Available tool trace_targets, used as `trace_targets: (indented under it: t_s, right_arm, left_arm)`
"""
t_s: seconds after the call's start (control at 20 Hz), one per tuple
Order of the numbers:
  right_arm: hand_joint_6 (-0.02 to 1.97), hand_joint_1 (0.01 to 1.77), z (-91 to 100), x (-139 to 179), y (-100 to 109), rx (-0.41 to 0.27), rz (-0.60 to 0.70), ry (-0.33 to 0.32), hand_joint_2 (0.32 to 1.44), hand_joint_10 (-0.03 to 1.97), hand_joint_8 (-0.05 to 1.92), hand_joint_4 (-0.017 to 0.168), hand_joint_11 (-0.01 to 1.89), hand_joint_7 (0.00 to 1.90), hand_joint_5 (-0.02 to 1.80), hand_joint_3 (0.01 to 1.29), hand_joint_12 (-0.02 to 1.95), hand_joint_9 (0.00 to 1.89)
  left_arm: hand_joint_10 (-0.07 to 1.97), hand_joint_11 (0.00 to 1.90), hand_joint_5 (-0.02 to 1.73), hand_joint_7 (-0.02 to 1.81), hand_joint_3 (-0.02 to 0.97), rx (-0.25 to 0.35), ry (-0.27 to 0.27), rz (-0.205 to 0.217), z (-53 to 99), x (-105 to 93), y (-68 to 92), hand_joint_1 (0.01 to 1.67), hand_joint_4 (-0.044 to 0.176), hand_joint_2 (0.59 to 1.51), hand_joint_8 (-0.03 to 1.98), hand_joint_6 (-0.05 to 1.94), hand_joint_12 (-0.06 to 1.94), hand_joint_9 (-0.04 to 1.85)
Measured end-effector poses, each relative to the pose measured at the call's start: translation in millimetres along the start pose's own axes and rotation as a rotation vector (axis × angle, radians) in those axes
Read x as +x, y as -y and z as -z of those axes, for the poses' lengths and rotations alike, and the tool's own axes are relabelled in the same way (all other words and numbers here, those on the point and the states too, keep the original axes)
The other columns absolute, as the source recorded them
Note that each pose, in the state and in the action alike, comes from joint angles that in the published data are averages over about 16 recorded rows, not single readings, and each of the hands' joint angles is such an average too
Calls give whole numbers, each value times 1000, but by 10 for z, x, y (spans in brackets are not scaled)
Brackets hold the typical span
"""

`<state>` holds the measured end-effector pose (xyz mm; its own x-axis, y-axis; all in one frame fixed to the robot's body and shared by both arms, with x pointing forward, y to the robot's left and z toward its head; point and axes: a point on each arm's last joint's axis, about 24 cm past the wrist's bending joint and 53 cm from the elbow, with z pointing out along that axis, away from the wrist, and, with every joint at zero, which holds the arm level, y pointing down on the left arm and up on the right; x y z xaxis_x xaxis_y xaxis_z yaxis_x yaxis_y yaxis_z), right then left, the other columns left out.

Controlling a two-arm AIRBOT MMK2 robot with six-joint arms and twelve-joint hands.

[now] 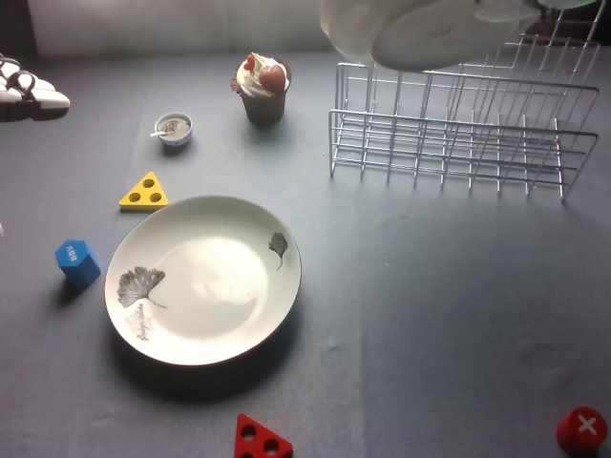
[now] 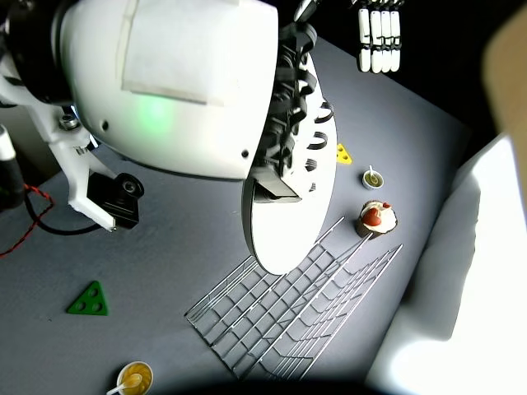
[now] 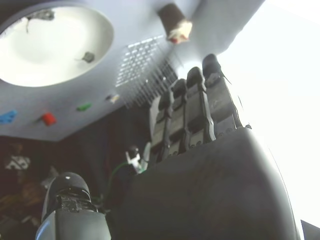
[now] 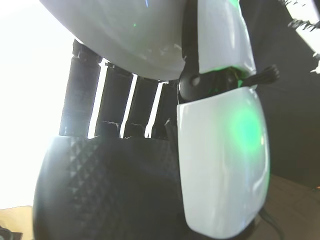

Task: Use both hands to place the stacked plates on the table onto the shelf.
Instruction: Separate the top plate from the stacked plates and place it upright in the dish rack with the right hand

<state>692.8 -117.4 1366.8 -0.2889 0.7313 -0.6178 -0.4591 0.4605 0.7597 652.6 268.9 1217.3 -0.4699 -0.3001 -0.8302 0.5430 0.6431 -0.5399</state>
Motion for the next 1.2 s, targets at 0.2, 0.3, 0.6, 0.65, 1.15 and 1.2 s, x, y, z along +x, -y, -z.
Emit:
trace_targets:
  t_s: [0.2, 0.3, 0.6, 0.65, 1.15, 1.2]
  right_arm:
    - [782, 1441, -33, -119, 119, 29, -50, 18, 900, 556, 387, -8, 1119, 1204, 1022, 14, 924, 1234]
    - [791, 1440, -48, -174, 178, 42, -73, 27, 901, 560, 395, -8, 1148, 1203, 1019, 14, 830, 1238]
    - [807, 1443, -84, -325, 326, 78, -153, 54, 906, 535, 385, -8, 1154, 1208, 1013, 14, 829, 1245]
    - [807, 1443, -88, -346, 346, 83, -169, 59, 907, 530, 385, -8, 1153, 1208, 1013, 14, 841, 1247]
    - [798, 1458, -92, -404, 457, 119, -313, 74, 912, 442, 353, -8, 1080, 1219, 1012, 14, 1175, 1260]
    - [798, 1459, -91, -402, 464, 121, -325, 73, 912, 442, 358, -8, 1080, 1217, 1011, 14, 1173, 1261]
  left_arm:
    - [7, 148, 113, 131, -1, 13, -7, -8, -11, 17, 22, 34, 0, 919, -2, 6, 16, 128]
    - [6, 150, 114, 133, -1, 18, -10, -11, -19, 25, 28, 34, 0, 918, -2, 6, 17, 131]
    - [6, 155, 112, 134, -1, 28, -11, -13, -42, 32, 42, 33, 0, 916, -2, 6, 16, 133]
    - [6, 156, 110, 133, -1, 29, -11, -13, -46, 34, 44, 33, 0, 915, -2, 6, 16, 133]
    - [6, 160, 116, 130, -2, 33, -13, -15, -66, 46, 53, 32, 0, 914, -1, 6, 16, 129]
    - [6, 160, 116, 130, -2, 33, -13, -15, -66, 46, 52, 32, 0, 914, -1, 6, 16, 129]
